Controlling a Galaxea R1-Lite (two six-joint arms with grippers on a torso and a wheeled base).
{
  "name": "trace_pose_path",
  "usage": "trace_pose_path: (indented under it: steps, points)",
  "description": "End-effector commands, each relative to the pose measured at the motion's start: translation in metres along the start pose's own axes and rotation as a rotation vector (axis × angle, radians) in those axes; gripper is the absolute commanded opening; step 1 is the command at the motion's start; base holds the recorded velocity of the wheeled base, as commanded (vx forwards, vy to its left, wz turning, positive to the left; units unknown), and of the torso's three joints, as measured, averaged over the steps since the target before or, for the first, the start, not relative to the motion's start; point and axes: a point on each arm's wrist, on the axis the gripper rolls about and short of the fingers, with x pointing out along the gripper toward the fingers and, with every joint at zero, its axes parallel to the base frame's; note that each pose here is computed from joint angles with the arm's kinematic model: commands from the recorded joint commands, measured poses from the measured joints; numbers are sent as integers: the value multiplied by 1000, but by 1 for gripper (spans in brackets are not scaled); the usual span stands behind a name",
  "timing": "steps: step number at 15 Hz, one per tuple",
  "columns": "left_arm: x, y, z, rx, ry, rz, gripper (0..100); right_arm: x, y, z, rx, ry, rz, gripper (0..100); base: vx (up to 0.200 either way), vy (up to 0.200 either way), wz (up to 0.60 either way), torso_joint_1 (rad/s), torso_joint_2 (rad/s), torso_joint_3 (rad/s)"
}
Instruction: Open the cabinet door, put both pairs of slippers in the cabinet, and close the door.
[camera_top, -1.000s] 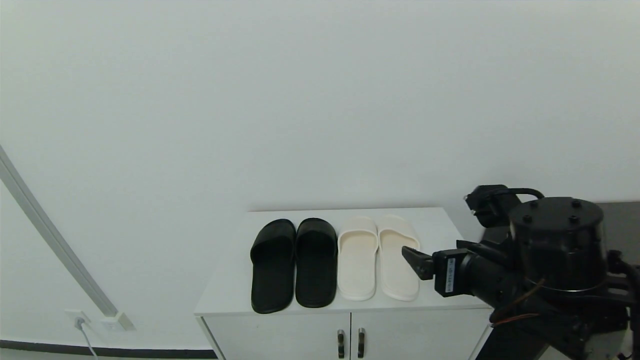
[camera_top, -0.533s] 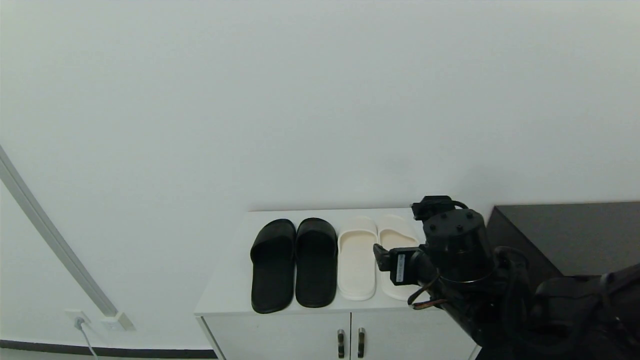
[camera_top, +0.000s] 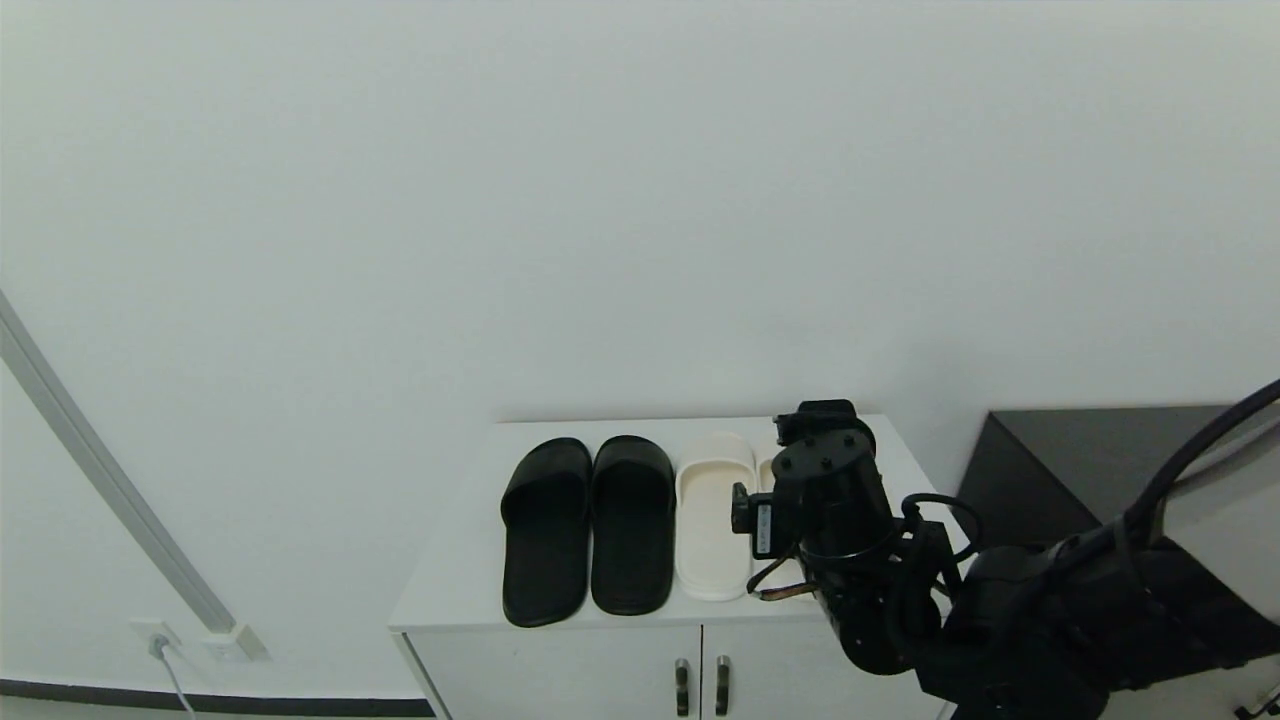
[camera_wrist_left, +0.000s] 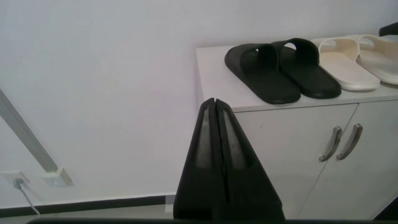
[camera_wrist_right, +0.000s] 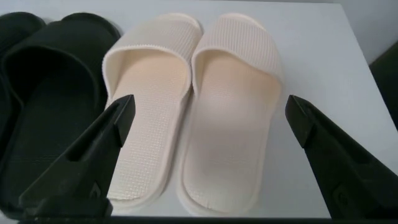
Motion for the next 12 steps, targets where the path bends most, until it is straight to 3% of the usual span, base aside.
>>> trace_pose_path:
  steps: [1, 7, 12]
  points:
    - [0, 0, 0, 2, 1, 0, 0, 6, 4, -5, 3, -5, -3, 100, 0, 0, 0, 0, 0, 0]
    - [0, 0, 0, 2, 1, 0, 0, 48, 16, -33, 2, 0, -38, 100, 0, 0, 0, 0, 0, 0]
    - [0, 0, 0, 2, 1, 0, 0, 79, 20, -41, 16, -32, -61, 100, 0, 0, 0, 0, 0, 0]
